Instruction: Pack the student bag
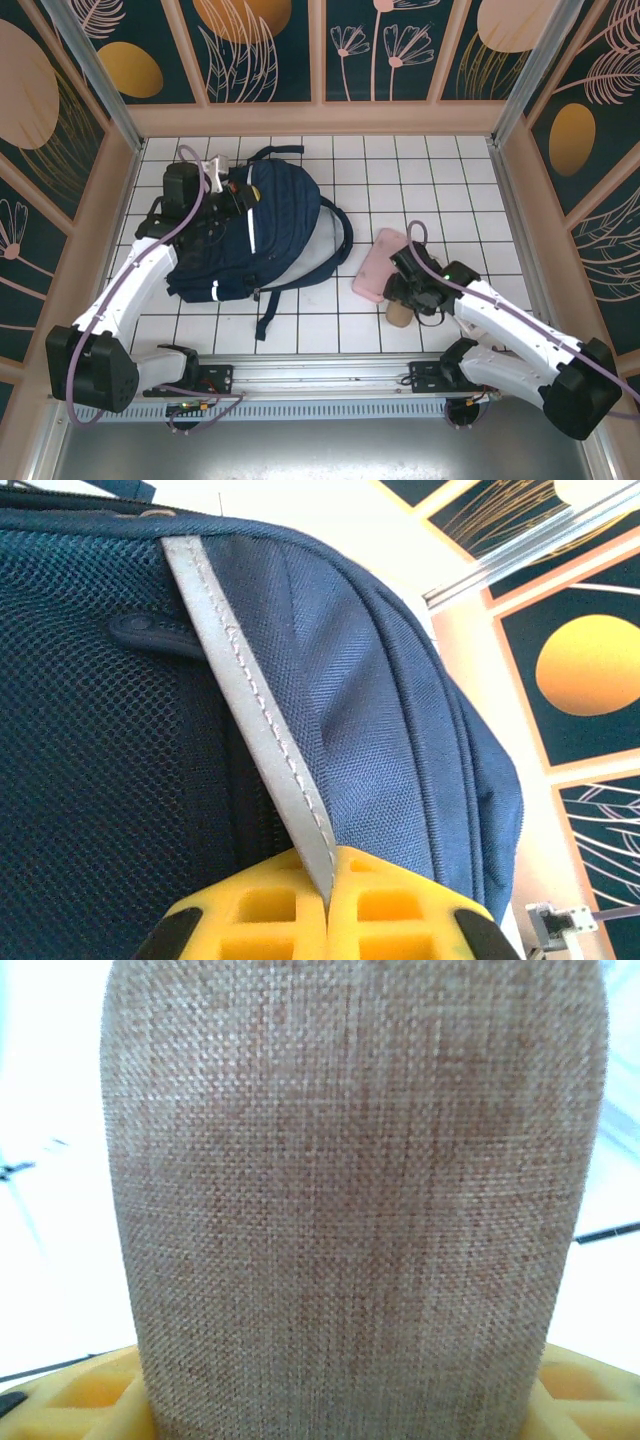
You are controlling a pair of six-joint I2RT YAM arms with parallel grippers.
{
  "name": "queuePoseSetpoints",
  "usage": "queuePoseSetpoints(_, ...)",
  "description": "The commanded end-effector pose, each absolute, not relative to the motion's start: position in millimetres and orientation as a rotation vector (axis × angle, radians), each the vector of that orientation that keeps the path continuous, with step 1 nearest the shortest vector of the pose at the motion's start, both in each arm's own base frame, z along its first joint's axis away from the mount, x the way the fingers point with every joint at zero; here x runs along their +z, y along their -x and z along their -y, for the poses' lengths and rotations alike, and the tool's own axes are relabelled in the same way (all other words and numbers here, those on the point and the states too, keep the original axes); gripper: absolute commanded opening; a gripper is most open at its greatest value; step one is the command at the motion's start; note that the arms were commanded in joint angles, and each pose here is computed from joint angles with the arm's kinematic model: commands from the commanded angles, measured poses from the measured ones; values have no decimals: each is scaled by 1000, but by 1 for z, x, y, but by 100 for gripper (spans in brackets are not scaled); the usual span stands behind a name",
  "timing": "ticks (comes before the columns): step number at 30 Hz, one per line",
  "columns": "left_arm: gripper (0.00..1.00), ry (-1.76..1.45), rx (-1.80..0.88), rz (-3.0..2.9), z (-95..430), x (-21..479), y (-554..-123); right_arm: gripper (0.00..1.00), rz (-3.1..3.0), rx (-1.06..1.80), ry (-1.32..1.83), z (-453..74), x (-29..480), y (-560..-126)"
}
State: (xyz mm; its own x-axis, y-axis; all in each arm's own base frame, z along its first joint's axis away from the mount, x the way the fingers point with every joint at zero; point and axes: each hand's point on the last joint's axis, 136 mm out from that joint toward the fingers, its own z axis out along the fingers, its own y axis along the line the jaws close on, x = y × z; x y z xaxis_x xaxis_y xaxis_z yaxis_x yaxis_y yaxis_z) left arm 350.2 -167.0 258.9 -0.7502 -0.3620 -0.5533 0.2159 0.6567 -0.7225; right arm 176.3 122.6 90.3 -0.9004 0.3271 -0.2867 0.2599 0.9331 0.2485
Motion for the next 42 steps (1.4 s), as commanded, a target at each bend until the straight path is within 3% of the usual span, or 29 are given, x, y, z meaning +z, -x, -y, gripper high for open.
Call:
queuePoseSetpoints(1,0,-59,-1109,-2051,177,317,-345,54,-2601,373,-376,-136,132,-210)
queuePoseSetpoints(8,0,-190,-1137,-2005,186,366,-339,53,-2407,737,-237,-216,184,-288)
queuePoseSetpoints(15,0,-253,-1250,-1946,197,396,-330,54,-2361,990,0,-297,207,-333)
queuePoseSetpoints(21,0,-272,-1286,-1901,199,418,-327,54,-2331,1275,75,-341,206,-335)
queuePoseSetpoints(33,0,-247,-1355,-1891,204,414,-335,56,-2265,1739,196,-440,209,-318)
queuePoseSetpoints(42,0,-229,-1363,-1899,204,411,-338,61,-2228,1860,239,-521,193,-311)
